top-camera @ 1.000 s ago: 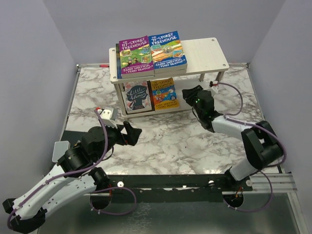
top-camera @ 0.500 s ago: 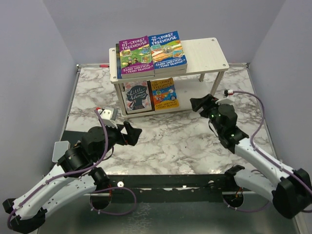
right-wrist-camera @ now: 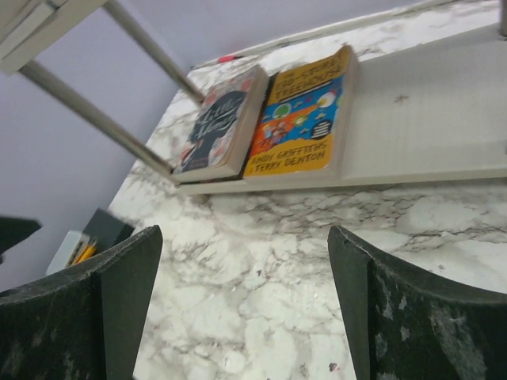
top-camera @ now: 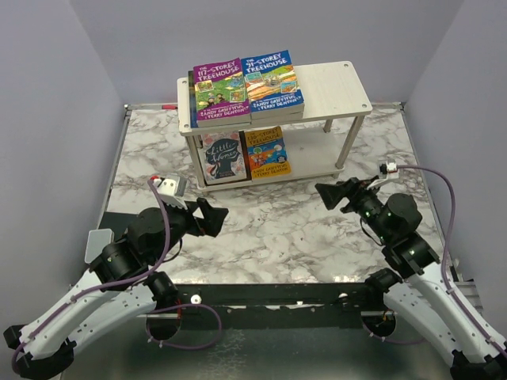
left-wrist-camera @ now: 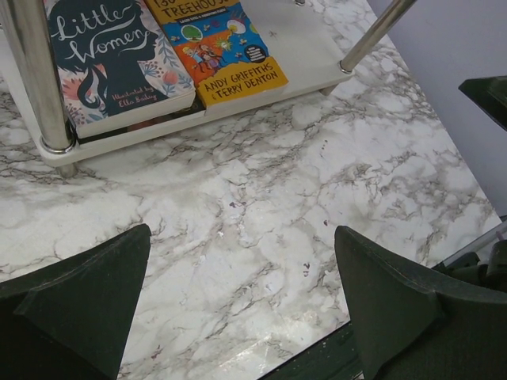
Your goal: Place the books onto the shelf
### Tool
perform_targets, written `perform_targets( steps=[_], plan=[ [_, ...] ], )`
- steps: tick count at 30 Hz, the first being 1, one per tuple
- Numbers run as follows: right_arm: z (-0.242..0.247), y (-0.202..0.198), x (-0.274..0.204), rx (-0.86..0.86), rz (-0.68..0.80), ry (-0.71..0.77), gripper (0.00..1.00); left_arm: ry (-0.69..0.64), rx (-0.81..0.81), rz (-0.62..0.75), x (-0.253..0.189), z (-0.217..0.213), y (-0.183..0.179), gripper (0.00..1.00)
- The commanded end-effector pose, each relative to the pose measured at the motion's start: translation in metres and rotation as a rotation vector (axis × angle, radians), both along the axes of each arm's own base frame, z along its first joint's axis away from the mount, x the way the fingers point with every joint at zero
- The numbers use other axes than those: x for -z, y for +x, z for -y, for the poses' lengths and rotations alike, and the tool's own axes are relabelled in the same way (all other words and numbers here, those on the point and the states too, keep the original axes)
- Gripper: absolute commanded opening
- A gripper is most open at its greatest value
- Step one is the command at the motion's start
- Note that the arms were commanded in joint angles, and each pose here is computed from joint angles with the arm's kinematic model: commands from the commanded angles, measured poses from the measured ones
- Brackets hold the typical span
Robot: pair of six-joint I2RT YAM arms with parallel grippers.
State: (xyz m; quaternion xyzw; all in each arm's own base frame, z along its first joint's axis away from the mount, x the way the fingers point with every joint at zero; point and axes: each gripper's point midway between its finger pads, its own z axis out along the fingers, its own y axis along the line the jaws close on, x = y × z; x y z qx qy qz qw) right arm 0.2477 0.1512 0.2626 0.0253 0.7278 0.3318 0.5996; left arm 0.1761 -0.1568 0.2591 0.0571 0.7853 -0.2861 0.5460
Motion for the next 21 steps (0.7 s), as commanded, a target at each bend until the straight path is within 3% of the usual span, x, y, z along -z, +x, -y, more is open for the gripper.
perform_targets(
  steps=[1, 13, 21],
  plan=[
    [-0.023, -0.041, 0.011, -0.233, -0.023, -0.024, 0.89, 0.012, -0.027, 0.015, 0.001, -0.004, 0.005, 0.99],
    [-0.044, -0.092, -0.013, -0.461, -0.033, 0.148, 0.93, 0.021, -0.017, 0.003, 0.005, 0.0, 0.006, 0.99],
    [-0.046, -0.092, -0.012, -0.459, -0.069, 0.186, 0.96, 0.02, -0.02, 0.004, 0.005, -0.001, 0.006, 0.99]
  ],
)
